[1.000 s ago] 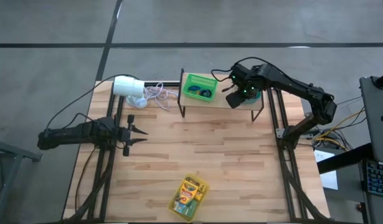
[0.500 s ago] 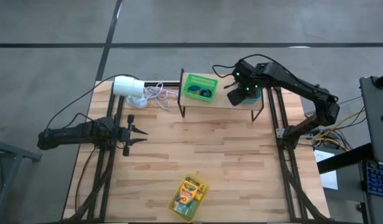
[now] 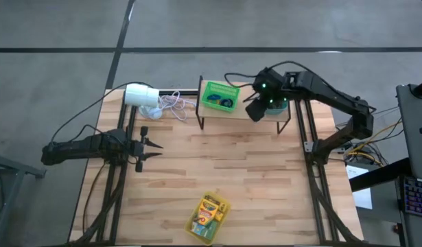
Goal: Pick & Place Office Desk Supplies
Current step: Put the yellow bin on the shelf
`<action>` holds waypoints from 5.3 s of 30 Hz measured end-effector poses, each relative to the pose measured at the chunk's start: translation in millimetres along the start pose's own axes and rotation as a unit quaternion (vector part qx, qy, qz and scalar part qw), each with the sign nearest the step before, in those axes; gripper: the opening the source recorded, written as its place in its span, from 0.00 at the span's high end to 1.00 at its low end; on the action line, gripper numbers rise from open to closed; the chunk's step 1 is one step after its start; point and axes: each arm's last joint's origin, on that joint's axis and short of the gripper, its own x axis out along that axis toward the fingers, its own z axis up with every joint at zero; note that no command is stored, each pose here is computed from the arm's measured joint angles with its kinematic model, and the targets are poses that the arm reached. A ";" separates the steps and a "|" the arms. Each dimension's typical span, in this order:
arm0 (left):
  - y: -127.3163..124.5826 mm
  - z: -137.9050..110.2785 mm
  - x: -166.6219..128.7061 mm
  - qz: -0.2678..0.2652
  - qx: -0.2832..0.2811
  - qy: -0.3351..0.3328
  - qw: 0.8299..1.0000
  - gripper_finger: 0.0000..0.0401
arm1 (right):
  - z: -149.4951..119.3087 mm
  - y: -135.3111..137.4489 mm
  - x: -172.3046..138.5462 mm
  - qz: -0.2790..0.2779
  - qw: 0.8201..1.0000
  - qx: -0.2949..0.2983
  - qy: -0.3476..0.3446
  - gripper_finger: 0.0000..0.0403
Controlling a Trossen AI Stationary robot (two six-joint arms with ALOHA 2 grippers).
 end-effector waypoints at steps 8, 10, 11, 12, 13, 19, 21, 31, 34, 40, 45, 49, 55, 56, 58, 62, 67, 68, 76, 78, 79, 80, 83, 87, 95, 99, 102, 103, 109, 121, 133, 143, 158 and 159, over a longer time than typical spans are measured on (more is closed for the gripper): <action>0.0 0.0 0.0 0.000 0.000 0.000 1.000 0.71 | -16.3 48.3 8.9 0.025 0.999 0.005 -0.023 0.66; 0.0 0.0 0.0 0.000 0.000 0.000 1.000 0.71 | -22.7 61.0 15.1 0.031 0.999 -0.003 -0.014 0.65; 0.0 0.0 0.0 0.000 0.000 0.000 1.000 0.71 | -26.2 66.4 18.8 0.031 0.999 -0.008 -0.007 0.65; 0.0 0.0 0.0 0.000 -0.001 0.000 1.000 0.71 | -30.4 72.4 23.5 0.030 0.999 -0.018 0.002 0.64; 0.0 0.0 0.0 0.000 -0.001 0.000 1.000 0.71 | -34.3 79.5 28.7 0.031 0.999 -0.029 0.010 0.64; 0.0 0.0 0.0 0.000 -0.001 0.000 1.000 0.71 | -53.1 120.0 57.5 0.036 0.995 -0.081 0.039 0.65; 0.0 0.0 0.0 0.000 -0.001 0.000 1.000 0.71 | -59.8 132.3 69.4 0.035 0.994 -0.093 0.050 0.66; 0.0 0.0 0.0 0.000 -0.001 0.000 1.000 0.71 | -99.4 185.5 121.3 0.046 0.990 -0.077 0.111 0.62; 0.0 0.0 0.0 0.000 -0.001 0.000 1.000 0.71 | -109.2 196.8 126.5 0.060 0.989 -0.073 0.118 0.61; 0.0 0.0 0.0 0.000 0.000 0.000 1.000 0.71 | -124.4 209.9 124.6 0.075 0.986 -0.098 0.116 0.59; 0.0 0.0 0.0 0.000 0.000 0.000 1.000 0.71 | -135.9 221.3 121.1 0.099 0.979 -0.147 0.105 0.55; 0.0 0.0 0.0 0.000 0.000 0.000 1.000 0.71 | -144.3 227.5 123.6 0.104 0.974 -0.169 0.106 0.50; 0.0 0.0 0.0 0.000 0.000 0.000 1.000 0.71 | -149.7 239.0 130.6 0.129 0.972 -0.172 0.095 0.43; 0.0 0.0 0.0 0.000 0.000 0.000 1.000 0.71 | -151.2 239.1 131.0 0.130 0.971 -0.174 0.100 0.42; 0.0 0.0 0.0 0.000 0.000 0.000 1.000 0.71 | -152.7 241.4 135.2 0.141 0.969 -0.170 0.109 0.41; 0.0 0.1 0.0 0.000 0.000 0.000 1.000 0.71 | -155.8 244.0 143.0 0.143 0.968 -0.169 0.117 0.40; 0.0 0.1 0.0 0.000 -0.001 0.000 1.000 0.71 | -156.5 245.9 144.9 0.147 0.968 -0.169 0.115 0.41; 0.0 0.1 0.0 0.000 -0.001 -0.001 1.000 0.71 | -156.3 246.2 144.9 0.148 0.968 -0.169 0.114 0.42; 0.0 0.0 0.0 0.000 -0.001 0.000 1.000 0.71 | -155.0 245.9 144.0 0.148 0.969 -0.164 0.113 0.40; 0.0 0.1 0.0 0.000 -0.001 0.000 1.000 0.71 | -157.6 247.2 142.8 0.148 0.969 -0.159 0.115 0.40; 0.0 0.1 0.0 0.000 -0.001 0.000 1.000 0.71 | -159.3 247.9 142.0 0.149 0.969 -0.161 0.116 0.39; 0.0 0.1 0.0 0.000 -0.001 0.000 1.000 0.71 | -161.1 248.7 141.2 0.149 0.968 -0.165 0.116 0.39; 0.0 0.1 0.0 0.000 -0.001 0.000 1.000 0.71 | -164.4 249.9 140.5 0.151 0.966 -0.174 0.117 0.39; 0.0 0.1 0.0 0.000 -0.001 0.000 1.000 0.71 | -166.2 249.3 141.7 0.147 0.968 -0.167 0.120 0.39; 0.0 0.0 0.0 0.000 0.000 0.000 1.000 0.71 | -169.3 251.3 140.0 0.147 0.972 -0.139 0.124 0.41; 0.0 0.1 0.0 0.000 0.000 0.000 1.000 0.71 | -171.8 253.2 138.6 0.152 0.970 -0.147 0.122 0.41; 0.0 0.1 0.0 0.000 0.000 0.000 1.000 0.71 | -174.3 254.4 137.3 0.153 0.969 -0.151 0.122 0.41; 0.0 0.1 0.0 0.000 0.000 0.000 1.000 0.71 | -174.8 254.6 137.2 0.153 0.969 -0.152 0.122 0.41; 0.0 0.1 0.0 0.000 0.000 0.000 1.000 0.71 | -185.4 256.4 139.2 0.158 0.967 -0.161 0.120 0.41; 0.0 0.1 0.0 0.000 0.000 0.000 1.000 0.71 | -212.8 254.4 148.9 0.161 0.962 -0.181 0.127 0.41; 0.0 0.0 0.0 0.000 -0.001 0.000 1.000 0.71 | -206.6 246.6 162.8 0.145 0.970 -0.168 0.101 0.45; 0.0 0.1 0.0 0.000 -0.001 0.000 1.000 0.71 | -207.3 244.3 165.1 0.142 0.970 -0.167 0.109 0.59; 0.0 0.1 0.0 0.000 0.000 -0.001 1.000 0.71 | -208.0 244.3 165.0 0.148 0.968 -0.167 0.118 0.85; 0.0 0.1 0.0 0.000 0.000 0.000 1.000 0.71 | -208.1 244.1 165.0 0.147 0.968 -0.168 0.119 0.87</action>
